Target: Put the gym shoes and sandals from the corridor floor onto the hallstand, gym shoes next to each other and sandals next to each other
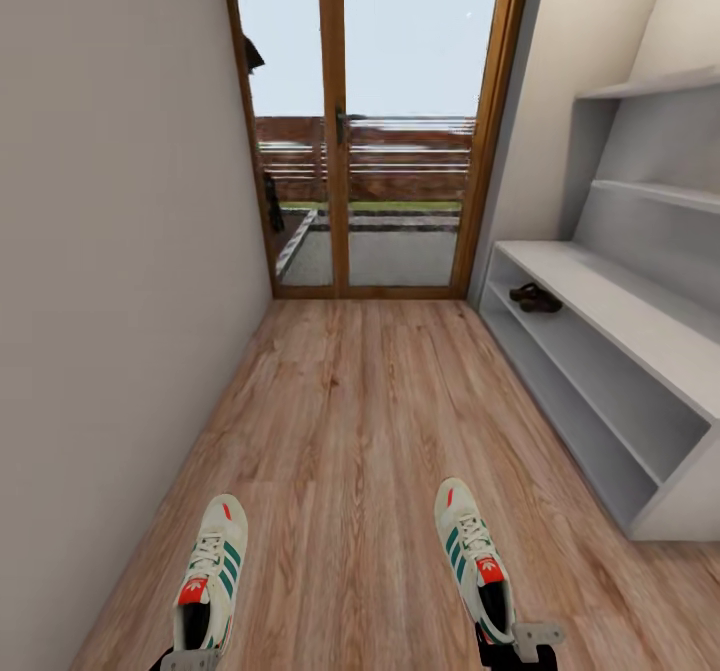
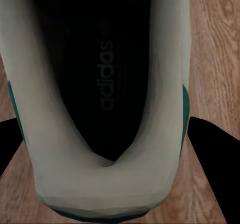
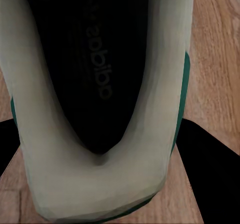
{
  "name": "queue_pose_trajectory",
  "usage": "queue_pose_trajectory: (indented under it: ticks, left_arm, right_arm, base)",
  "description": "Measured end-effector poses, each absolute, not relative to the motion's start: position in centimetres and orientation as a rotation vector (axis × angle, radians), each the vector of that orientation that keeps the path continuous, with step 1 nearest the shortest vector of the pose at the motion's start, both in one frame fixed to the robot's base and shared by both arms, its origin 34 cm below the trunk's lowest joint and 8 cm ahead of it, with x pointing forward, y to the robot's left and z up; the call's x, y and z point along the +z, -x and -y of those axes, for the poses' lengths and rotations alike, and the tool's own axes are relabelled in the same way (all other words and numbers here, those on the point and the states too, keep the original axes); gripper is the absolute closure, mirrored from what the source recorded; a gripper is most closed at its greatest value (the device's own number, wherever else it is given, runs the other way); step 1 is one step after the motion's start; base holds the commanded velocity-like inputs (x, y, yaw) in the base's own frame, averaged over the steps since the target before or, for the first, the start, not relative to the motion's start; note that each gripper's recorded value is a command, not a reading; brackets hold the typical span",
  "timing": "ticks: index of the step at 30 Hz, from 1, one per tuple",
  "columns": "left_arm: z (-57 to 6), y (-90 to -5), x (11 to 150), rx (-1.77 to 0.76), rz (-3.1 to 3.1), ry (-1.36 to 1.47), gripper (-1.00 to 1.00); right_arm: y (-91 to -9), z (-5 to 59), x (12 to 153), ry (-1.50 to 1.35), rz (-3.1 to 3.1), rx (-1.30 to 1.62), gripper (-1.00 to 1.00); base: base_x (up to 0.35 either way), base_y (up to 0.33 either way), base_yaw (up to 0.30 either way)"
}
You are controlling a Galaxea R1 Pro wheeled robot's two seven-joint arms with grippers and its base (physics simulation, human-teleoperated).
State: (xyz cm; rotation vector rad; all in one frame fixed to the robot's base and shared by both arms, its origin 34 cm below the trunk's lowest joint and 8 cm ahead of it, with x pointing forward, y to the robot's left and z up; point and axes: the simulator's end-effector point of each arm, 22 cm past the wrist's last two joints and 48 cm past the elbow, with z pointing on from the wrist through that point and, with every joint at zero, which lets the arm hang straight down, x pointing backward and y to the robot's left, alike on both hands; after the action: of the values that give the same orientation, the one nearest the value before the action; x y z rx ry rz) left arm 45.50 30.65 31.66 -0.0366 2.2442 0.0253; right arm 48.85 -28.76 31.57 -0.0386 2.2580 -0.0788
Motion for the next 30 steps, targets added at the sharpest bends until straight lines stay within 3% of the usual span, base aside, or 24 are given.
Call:
queue_pose_trajectory:
  ticks: [30]
  left_arm:
    - [-30.65,-45.49,31.66,0.025,-2.244,0.037,1.00]
  right_arm:
    - [-48.86,28.75,31.58,0.039,-2.258,-0.079,1.00]
  base:
    - [0.339,0.000,0.000]
